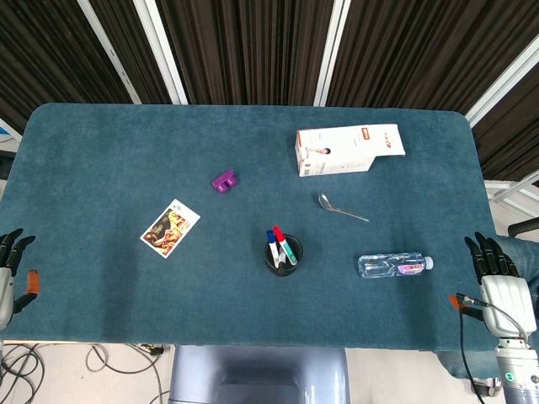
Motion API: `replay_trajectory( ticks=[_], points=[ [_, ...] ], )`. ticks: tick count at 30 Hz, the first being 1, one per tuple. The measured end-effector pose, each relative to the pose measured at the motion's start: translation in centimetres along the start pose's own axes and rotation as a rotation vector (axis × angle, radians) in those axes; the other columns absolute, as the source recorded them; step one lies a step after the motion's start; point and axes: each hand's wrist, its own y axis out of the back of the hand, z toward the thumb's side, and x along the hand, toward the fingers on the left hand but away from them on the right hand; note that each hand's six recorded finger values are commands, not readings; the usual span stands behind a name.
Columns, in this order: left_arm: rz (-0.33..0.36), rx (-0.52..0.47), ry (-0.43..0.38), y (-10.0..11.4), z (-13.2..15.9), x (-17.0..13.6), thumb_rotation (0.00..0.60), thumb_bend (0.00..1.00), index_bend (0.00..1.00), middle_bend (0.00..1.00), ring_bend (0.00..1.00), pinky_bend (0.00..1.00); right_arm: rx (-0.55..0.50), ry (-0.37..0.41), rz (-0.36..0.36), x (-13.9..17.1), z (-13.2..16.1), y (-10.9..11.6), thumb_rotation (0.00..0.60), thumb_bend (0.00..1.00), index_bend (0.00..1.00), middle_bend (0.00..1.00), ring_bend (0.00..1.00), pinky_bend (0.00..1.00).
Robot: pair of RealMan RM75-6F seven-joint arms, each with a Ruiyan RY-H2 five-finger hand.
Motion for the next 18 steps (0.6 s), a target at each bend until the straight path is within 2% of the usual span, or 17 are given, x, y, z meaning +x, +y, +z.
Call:
replay_trajectory(
  ticks=[18],
  points=[
    [0.000,-0.002,-0.002,0.04,0.08,-0.03,0.600,0.53,0.18,0.09,0.08,0.13,-0.003,0.004,0.000,-0.01,0.00,0.11,0.600,0.20,0.00,0.00,0.00,0.19]
  ],
)
